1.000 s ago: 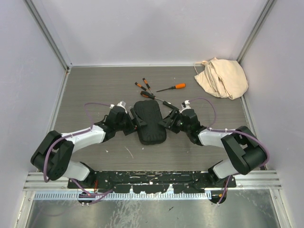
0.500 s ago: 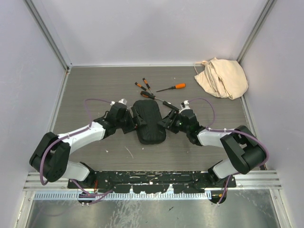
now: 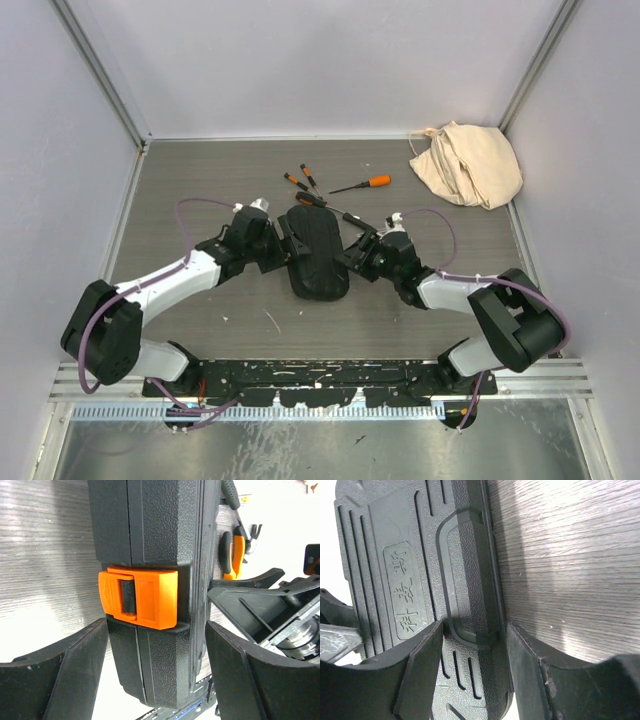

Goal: Sort the tools into containers
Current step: Adjust the storage box at the center of the board.

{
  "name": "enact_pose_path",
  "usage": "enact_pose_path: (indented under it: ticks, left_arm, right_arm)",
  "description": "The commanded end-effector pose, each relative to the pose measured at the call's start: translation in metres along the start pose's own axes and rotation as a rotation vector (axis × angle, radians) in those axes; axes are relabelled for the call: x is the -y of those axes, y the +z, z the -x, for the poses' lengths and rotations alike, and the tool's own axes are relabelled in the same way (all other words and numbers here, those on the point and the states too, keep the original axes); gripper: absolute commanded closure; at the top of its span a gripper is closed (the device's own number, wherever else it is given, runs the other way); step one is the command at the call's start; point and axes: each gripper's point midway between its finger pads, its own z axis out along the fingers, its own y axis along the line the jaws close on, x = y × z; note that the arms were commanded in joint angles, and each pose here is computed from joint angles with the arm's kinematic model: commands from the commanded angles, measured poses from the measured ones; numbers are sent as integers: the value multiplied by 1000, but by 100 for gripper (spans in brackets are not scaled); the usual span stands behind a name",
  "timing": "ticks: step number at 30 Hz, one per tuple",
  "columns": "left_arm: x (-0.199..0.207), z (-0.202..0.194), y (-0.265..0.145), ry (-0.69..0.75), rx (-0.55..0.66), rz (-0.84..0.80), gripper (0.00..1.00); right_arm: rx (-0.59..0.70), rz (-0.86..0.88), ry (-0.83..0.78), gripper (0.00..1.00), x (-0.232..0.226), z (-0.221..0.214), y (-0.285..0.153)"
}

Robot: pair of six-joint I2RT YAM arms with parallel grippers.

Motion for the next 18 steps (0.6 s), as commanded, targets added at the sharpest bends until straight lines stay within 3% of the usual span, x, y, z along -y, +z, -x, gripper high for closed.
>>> enact_pose_path:
  ticks: [1, 18]
  left_arm:
    - [143, 25, -52, 75, 57, -496, 24]
    - [149, 11, -38, 92, 18, -488, 23]
  right_arm:
    - [-254, -108, -58, 41, 33, -69, -16]
    - [-194, -145, -108, 43, 33, -55, -23]
